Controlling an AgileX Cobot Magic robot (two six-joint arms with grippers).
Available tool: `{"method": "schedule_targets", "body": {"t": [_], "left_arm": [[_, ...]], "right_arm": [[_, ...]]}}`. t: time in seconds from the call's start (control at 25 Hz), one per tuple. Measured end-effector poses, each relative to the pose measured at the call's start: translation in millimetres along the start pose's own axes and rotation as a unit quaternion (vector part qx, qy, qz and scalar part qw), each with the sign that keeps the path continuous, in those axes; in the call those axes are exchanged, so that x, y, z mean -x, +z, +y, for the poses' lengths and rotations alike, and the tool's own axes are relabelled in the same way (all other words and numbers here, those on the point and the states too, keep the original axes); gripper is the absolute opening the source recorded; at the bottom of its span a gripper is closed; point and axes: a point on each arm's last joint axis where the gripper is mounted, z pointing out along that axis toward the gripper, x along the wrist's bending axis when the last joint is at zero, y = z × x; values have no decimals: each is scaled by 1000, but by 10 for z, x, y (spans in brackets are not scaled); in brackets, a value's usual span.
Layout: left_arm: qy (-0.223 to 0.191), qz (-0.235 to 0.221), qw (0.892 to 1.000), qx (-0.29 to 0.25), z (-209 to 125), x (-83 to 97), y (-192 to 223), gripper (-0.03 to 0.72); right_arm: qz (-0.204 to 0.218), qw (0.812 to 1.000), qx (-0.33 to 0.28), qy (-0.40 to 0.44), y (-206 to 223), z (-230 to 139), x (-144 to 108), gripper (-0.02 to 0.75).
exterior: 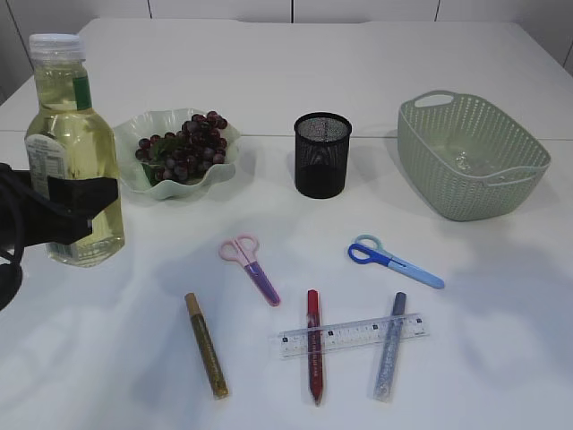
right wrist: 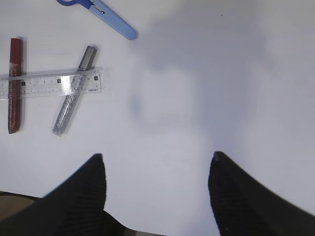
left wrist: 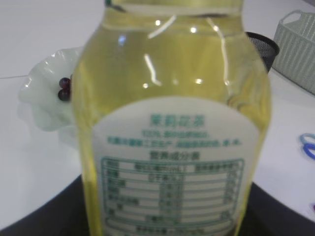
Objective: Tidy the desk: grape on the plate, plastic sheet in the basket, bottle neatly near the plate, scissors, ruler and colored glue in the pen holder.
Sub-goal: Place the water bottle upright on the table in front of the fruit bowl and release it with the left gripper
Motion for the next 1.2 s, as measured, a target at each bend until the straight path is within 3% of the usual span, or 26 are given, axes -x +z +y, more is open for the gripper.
{"method": "schedule_targets", "body": {"t": [0.16,0.4,0.76,0.96,1.2], "left_arm": [[4,-18,1000,22,-66,8,122,434],[9,-55,994,98,-40,57,208,433],[19,-61,990,126,-63,58,257,433],[54,-46,993,97,-267,12,382,433],[63,-14,996,59,-480,-72,490,433]], "right_arm": [[4,1000,0,1,0,0,-7,511],[6,1000,0,1,0,1,-10,511],[10,1000,1,0,0,1,-17,511],[18,1000,1,-2,-1,2,-33,511],[20,1000,1,-2,-1,2,-37,511]]}}
